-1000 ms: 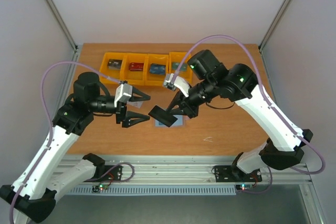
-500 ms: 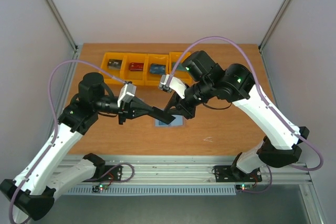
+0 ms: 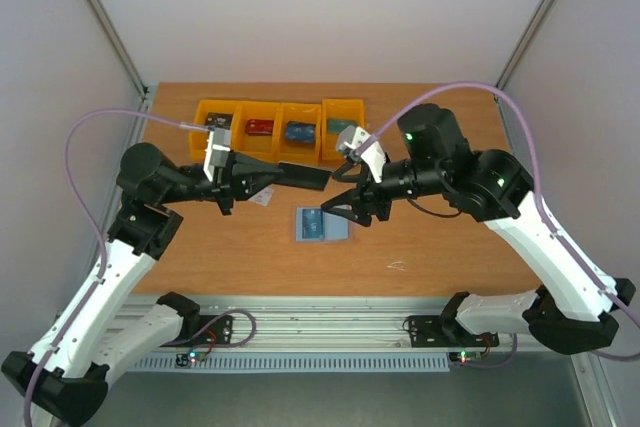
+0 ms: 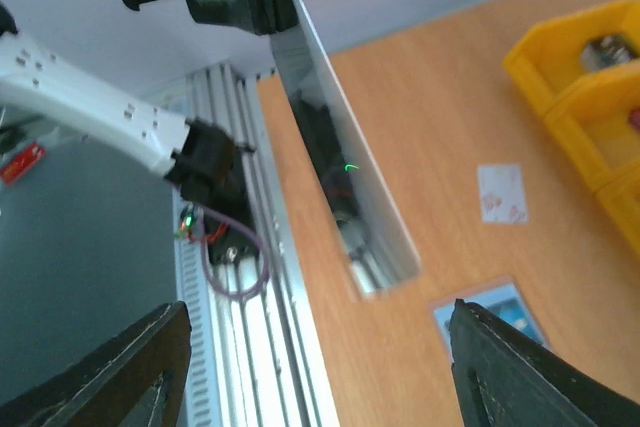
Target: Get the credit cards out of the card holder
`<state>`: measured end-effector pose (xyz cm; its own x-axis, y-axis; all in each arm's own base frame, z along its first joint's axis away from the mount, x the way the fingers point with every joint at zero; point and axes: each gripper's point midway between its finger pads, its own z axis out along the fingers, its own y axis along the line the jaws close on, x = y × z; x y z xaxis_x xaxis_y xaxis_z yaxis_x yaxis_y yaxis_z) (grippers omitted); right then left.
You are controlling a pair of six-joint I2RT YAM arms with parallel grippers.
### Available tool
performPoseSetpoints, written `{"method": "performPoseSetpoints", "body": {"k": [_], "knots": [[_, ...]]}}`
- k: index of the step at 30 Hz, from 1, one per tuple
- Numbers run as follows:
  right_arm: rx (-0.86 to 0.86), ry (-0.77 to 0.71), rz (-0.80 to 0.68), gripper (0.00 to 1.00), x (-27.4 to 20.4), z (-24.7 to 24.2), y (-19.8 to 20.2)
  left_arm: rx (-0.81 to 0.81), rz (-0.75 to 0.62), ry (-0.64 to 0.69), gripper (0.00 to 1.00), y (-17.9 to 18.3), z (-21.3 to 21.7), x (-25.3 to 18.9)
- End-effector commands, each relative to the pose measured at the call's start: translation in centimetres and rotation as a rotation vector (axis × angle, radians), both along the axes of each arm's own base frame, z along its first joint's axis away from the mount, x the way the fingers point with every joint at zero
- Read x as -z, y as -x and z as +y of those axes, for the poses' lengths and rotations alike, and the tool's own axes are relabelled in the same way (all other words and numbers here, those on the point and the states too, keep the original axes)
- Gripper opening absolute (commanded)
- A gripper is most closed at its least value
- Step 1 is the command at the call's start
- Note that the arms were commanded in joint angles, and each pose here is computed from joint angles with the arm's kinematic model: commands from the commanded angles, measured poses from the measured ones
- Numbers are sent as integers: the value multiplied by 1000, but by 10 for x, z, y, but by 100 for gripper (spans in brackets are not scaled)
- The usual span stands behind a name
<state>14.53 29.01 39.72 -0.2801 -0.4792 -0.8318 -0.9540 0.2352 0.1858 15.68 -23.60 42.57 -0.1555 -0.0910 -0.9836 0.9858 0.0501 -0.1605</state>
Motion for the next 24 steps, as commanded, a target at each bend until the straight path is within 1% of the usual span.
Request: {"method": "performPoseSetpoints", "body": {"k": [1, 4, 7, 8, 11, 14, 16, 17, 18, 19, 20, 21, 22, 24], "knots": [[6, -250, -97, 68, -50, 12, -9, 11, -42, 139, 0, 18, 11, -50], [10, -293, -81, 53, -53, 17, -12, 16, -42, 141, 0, 23, 14, -52], [3, -322, -66, 42, -57, 20, -12, 19, -44, 142, 0, 26, 15, -51], [4, -324, -59, 35, -58, 21, -13, 17, -44, 143, 0, 27, 15, -51], [-20, -327, -38, 3, -59, 23, -8, 13, -43, 147, 0, 28, 16, -50], [-28, -319, -30, 1, -58, 19, -4, -13, -23, 147, 0, 25, 17, -45], [4, -262, -35, 1, -50, 13, -6, -56, 1, 111, 30, 19, 19, -31], [42, -209, -40, 1, -41, 9, -12, -87, -1, 68, 43, 16, 20, -20], [82, -112, -11, 1, -21, 2, -16, -118, -68, -2, 47, 15, 21, -5], [118, -13, 10, 1, 1, -2, -23, -138, -99, -61, 48, 16, 23, 7], [132, 75, 29, 1, 19, -5, -26, -150, -182, -135, 48, 19, 26, 22], [129, 152, 39, 1, 34, -8, -24, -153, -229, -199, 50, 23, 29, 34], [122, 213, 29, 1, 44, -8, -20, -150, -350, -266, 51, 27, 32, 44], [116, 294, -29, 1, 58, -8, -16, -143, -415, -370, 53, 33, 39, 62]]}}
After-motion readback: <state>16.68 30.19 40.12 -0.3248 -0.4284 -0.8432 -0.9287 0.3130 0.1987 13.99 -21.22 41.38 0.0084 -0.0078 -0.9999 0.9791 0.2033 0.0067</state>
